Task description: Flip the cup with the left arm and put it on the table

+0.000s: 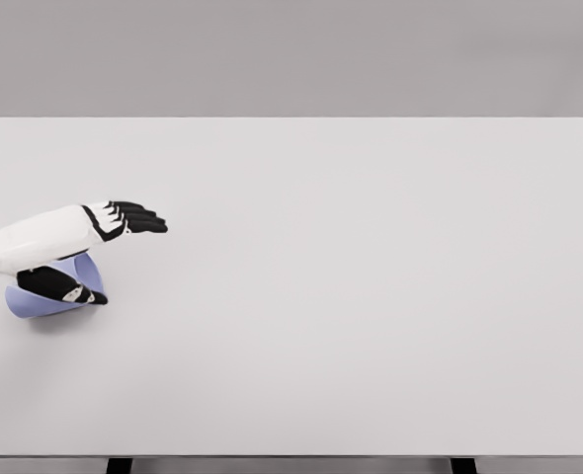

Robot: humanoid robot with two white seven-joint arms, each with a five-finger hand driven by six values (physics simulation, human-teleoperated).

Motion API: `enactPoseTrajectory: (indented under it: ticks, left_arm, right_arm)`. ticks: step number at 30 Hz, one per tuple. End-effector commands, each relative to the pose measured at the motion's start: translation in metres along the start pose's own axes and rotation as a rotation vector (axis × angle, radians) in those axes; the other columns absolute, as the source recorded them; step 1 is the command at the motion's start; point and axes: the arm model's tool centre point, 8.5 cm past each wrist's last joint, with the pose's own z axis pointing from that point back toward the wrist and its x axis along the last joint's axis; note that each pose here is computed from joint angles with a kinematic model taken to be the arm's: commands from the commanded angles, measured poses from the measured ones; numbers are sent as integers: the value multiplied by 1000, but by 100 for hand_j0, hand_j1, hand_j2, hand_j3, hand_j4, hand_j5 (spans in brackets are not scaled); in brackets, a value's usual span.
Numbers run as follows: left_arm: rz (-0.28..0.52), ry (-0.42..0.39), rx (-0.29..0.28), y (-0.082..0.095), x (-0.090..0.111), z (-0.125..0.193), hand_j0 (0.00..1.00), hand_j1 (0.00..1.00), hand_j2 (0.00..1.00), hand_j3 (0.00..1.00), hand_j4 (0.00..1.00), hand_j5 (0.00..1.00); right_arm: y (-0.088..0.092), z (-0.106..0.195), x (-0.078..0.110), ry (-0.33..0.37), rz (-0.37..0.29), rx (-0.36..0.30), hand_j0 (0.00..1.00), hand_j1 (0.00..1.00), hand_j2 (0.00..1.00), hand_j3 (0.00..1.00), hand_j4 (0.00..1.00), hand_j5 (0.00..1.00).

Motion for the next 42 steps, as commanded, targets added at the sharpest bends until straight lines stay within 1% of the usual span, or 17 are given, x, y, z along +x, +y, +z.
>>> enactPoseTrajectory:
  ticks: [1,8,10,12,13,15,17,18,19,20,21,22,24,26,35,38,42]
  left_arm:
    - [13,-25,5,-4,5,-7,100,100,100,100,100,100]
    - [53,10,4,-5,0,-14,100,100,100,100,100,100]
    - [118,101,13,-3,-9,-16,100,100,100,100,100,100]
    - [236,361,43,21,-36,-8,100,100,100,100,100,100]
    - [259,446,42,29,-46,0,100,100,100,100,100,100]
    - [190,525,2,45,-47,21,100,100,100,100,100,100]
    - [150,536,97,38,-52,18,100,100,100,100,100,100]
    - [93,561,187,48,-53,28,100,100,100,100,100,100]
    - [73,564,160,53,-50,40,100,100,100,100,100,100]
    - [117,540,168,55,-47,43,100,100,100,100,100,100]
    - [302,505,221,58,-46,50,100,100,100,100,100,100]
    - [386,486,240,58,-46,51,100,100,100,100,100,100]
    - [448,473,166,33,-45,47,100,100,100,100,100,100]
    - [476,487,142,16,-46,49,100,100,100,100,100,100]
    - [520,486,132,-8,-48,46,100,100,100,100,100,100]
    - [479,502,115,-19,-51,39,100,100,100,100,100,100]
    - [497,526,108,-27,-53,37,100,100,100,100,100,100]
  right_arm:
    - [0,0,-1,3,0,0,100,100,100,100,100,100]
    - [0,0,-2,4,-2,0,100,100,100,100,100,100]
    - [0,0,-2,6,0,1,100,100,100,100,100,100]
    - [0,0,-2,5,0,1,100,100,100,100,100,100]
    - [0,0,-2,6,0,1,100,100,100,100,100,100]
    - [0,0,-2,5,0,1,100,100,100,100,100,100]
    - [0,0,-2,6,0,1,100,100,100,100,100,100]
    - [0,0,-2,5,0,1,100,100,100,100,100,100]
    - [0,0,-2,4,-2,0,100,100,100,100,100,100]
    - [0,0,-2,6,0,1,100,100,100,100,100,100]
    - [0,0,-2,5,0,1,100,100,100,100,100,100]
    - [0,0,-2,5,-2,0,100,100,100,100,100,100]
    - [0,0,-2,6,0,1,100,100,100,100,100,100]
    - [0,0,-2,6,-2,1,100,100,100,100,100,100]
    - [0,0,-2,4,-2,0,100,100,100,100,100,100]
    - [0,0,-2,5,-2,0,100,100,100,100,100,100]
    - [0,0,-2,6,0,1,100,100,100,100,100,100]
